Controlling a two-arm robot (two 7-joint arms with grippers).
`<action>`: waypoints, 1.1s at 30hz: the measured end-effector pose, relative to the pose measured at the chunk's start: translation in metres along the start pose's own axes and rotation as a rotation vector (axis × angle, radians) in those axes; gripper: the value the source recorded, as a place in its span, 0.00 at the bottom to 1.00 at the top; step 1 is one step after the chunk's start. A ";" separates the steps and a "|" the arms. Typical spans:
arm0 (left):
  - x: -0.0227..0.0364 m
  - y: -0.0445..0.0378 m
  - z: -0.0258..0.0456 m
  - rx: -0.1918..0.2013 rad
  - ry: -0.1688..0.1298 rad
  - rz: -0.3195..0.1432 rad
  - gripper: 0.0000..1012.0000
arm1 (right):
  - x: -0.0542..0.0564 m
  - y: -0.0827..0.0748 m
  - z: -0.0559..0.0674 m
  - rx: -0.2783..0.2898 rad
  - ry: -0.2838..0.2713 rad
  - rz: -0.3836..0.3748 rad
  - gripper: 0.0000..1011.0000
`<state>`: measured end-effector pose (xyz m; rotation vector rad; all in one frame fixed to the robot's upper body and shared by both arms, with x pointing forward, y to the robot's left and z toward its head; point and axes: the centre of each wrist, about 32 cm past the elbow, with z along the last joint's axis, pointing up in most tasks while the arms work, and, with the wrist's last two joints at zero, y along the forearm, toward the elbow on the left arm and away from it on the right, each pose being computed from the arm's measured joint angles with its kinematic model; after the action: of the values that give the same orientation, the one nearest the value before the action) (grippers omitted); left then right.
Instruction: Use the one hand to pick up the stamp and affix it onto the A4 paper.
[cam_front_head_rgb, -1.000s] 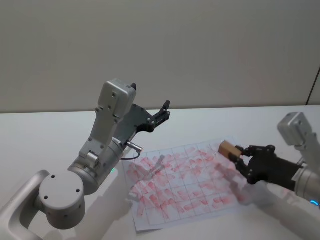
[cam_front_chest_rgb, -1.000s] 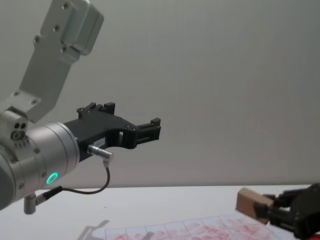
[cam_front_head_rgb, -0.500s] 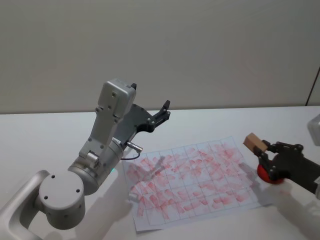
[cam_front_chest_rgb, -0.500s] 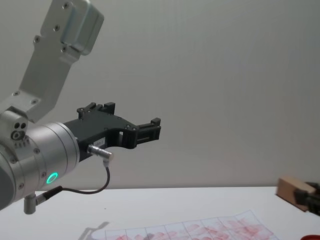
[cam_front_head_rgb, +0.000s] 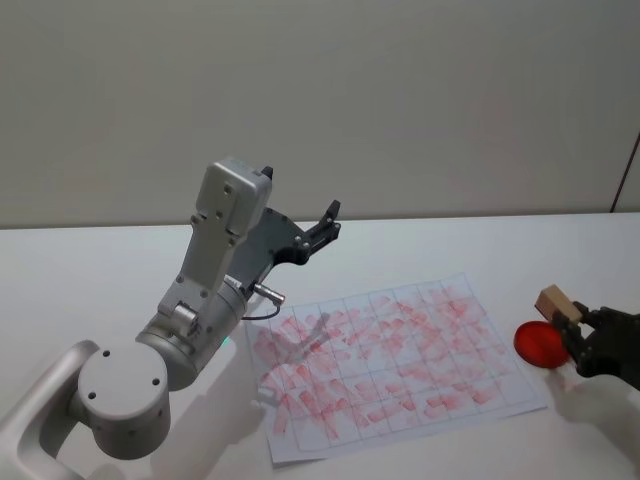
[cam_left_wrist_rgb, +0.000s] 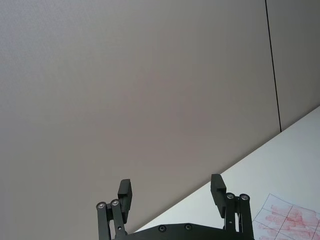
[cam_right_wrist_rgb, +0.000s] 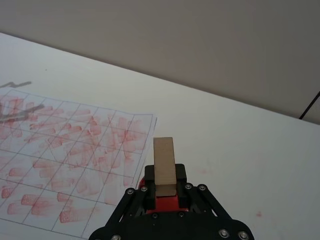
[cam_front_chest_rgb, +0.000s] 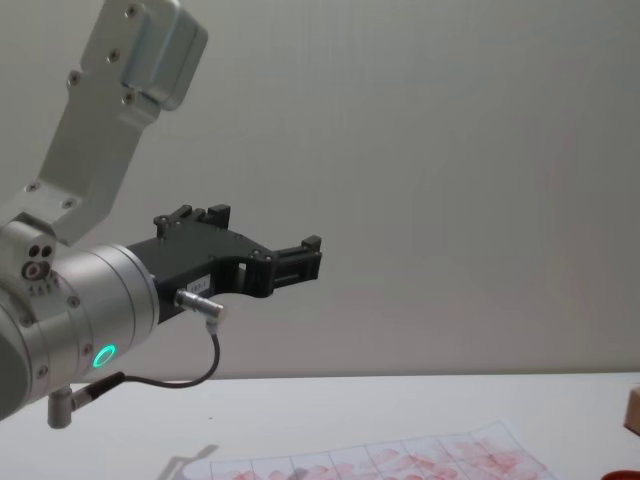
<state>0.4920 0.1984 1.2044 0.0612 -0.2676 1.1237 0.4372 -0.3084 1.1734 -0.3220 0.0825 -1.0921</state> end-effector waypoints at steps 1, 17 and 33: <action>0.0000 0.0000 0.0000 0.000 0.000 0.000 0.99 | 0.001 0.000 0.000 -0.012 0.008 0.000 0.21; 0.0000 0.0000 0.0000 0.000 0.000 0.000 0.99 | 0.008 0.010 -0.002 -0.101 0.045 0.022 0.21; 0.0000 0.0000 0.0000 0.000 0.000 0.000 0.99 | 0.010 0.015 -0.002 -0.131 0.048 0.026 0.47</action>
<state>0.4920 0.1984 1.2044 0.0611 -0.2676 1.1236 0.4545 -0.3114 1.1682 -0.4115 0.2010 -1.0709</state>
